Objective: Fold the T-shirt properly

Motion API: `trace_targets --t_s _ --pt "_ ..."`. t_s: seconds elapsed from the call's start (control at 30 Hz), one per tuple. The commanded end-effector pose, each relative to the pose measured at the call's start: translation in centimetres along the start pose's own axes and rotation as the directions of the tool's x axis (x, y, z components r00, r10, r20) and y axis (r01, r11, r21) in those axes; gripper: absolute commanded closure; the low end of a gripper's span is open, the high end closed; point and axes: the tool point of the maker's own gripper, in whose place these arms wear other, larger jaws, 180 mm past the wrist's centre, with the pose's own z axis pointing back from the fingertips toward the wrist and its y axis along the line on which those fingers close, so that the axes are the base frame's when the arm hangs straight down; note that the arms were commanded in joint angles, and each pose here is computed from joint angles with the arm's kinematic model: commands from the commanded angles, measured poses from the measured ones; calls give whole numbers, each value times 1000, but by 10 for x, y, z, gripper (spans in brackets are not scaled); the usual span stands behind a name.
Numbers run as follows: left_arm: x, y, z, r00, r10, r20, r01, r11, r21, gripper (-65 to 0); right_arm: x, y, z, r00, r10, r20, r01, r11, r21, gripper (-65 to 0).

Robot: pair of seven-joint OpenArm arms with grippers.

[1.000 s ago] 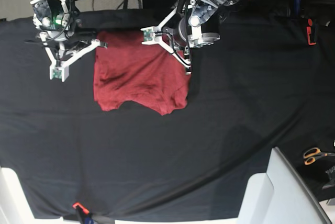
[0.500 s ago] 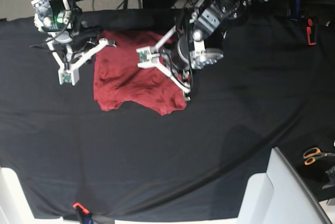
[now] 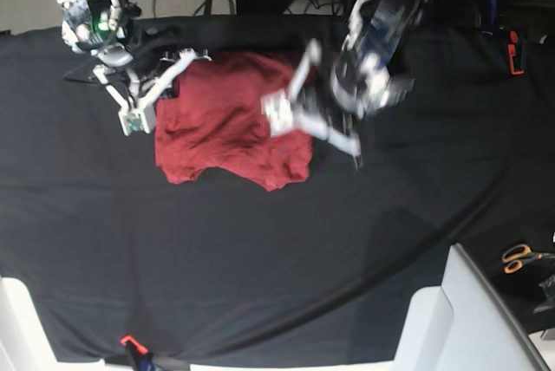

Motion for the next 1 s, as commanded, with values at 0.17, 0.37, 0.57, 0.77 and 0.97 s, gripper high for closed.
trace_targets --t_s 0.17,0.37,0.57,0.77,0.97 --pt "-32 -43 33 948 284 145 -274 958 -84 0 -4 -66 34 993 94 64 -86 989 -124 0" --pt "-70 -89 67 856 493 159 -477 870 -126 0 -63 -89 62 983 177 -47 -182 973 -144 0" --pt "-115 -152 80 799 602 -15 -598 791 -125 0 -135 -82 91 962 159 -221 -185 978 -101 0" --pt "-168 -226 73 712 665 -224 -700 697 -157 0 -228 -76 94 878 152 -454 -189 981 -38 0" --pt "-198 -307 33 601 741 -299 -799 554 -233 0 -333 -113 51 697 181 -693 -283 958 -35 -2"
